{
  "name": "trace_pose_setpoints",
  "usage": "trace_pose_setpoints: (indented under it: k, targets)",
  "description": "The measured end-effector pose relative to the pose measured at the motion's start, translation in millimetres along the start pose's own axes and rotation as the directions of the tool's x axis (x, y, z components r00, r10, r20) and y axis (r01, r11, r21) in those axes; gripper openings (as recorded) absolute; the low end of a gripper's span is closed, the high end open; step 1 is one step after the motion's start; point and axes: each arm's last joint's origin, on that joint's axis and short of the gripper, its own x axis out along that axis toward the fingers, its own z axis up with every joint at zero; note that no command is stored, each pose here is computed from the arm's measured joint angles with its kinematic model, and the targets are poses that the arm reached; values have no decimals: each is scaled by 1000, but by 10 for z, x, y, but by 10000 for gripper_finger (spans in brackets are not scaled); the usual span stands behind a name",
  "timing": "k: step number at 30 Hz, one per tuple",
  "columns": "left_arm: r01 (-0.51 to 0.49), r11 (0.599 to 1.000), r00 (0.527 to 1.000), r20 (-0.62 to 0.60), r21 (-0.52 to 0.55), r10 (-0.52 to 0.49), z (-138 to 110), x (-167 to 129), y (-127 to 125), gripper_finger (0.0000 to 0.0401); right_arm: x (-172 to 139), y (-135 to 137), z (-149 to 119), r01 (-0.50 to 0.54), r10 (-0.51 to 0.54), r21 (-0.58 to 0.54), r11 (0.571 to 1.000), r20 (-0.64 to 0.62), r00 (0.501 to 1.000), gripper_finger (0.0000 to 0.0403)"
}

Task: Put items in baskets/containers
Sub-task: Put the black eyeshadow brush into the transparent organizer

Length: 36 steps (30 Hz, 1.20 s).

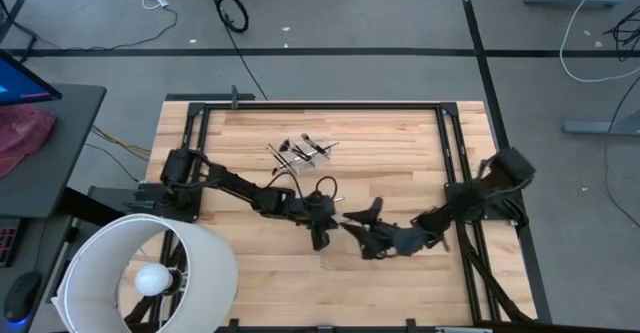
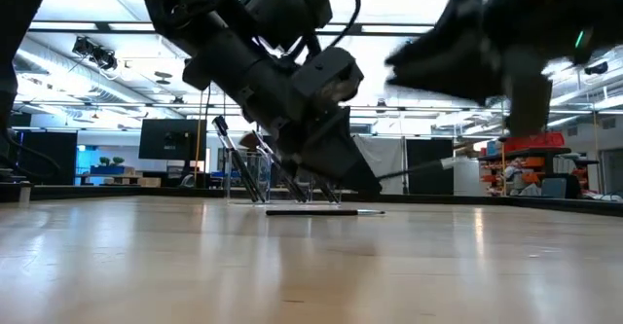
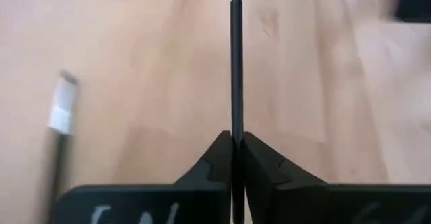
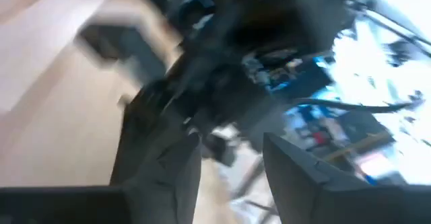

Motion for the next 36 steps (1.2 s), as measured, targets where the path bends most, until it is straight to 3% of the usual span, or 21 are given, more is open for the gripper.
trace_pose_setpoints:
  k: [2, 6, 11, 14, 17, 20, 22, 24, 30, 36]
  targets:
    - [-40, 999, 999, 34, 13, 39, 69, -48, 26, 27, -116, -128, 106, 58, -58, 32, 998, -3, 998, 163]
    - [-97, 993, 989, 118, 64, 89, 261, -220, 27, 21, -357, -406, 229, 119, -127, 201, 972, 27, 992, 161]
    - [-225, 961, 959, 212, 158, 190, 501, -559, -9, 13, -659, -661, 21, 132, -159, 345, 929, 52, 986, 150]
    - [-322, 929, 924, 275, 185, 265, 624, -765, -24, 25, -752, -755, -268, 93, -170, 514, 853, 104, 980, 143]
    - [-361, 914, 897, 336, 183, 287, 720, -879, -33, 33, -786, -849, -545, -40, -185, 670, 742, 261, 947, 137]
    - [-362, 912, 888, 368, 192, 275, 760, -898, -38, 24, -777, -930, -766, -158, -215, 751, 642, 374, 902, 133]
    - [-365, 909, 880, 394, 201, 266, 789, -909, -44, 16, -741, -959, -852, -186, -223, 774, 605, 389, 894, 132]
    - [-360, 913, 869, 424, 190, 255, 822, -919, -52, 14, -683, -989, -890, -192, -223, 782, 593, 389, 894, 134]
    - [-341, 920, 862, 455, 193, 224, 858, -932, -70, 31, -497, -1088, -804, -245, -203, 734, 633, 463, 863, 156]
    - [-333, 923, 865, 451, 194, 218, 855, -930, -71, 13, -262, -1176, -652, -265, -176, 707, 656, 485, 857, 195]
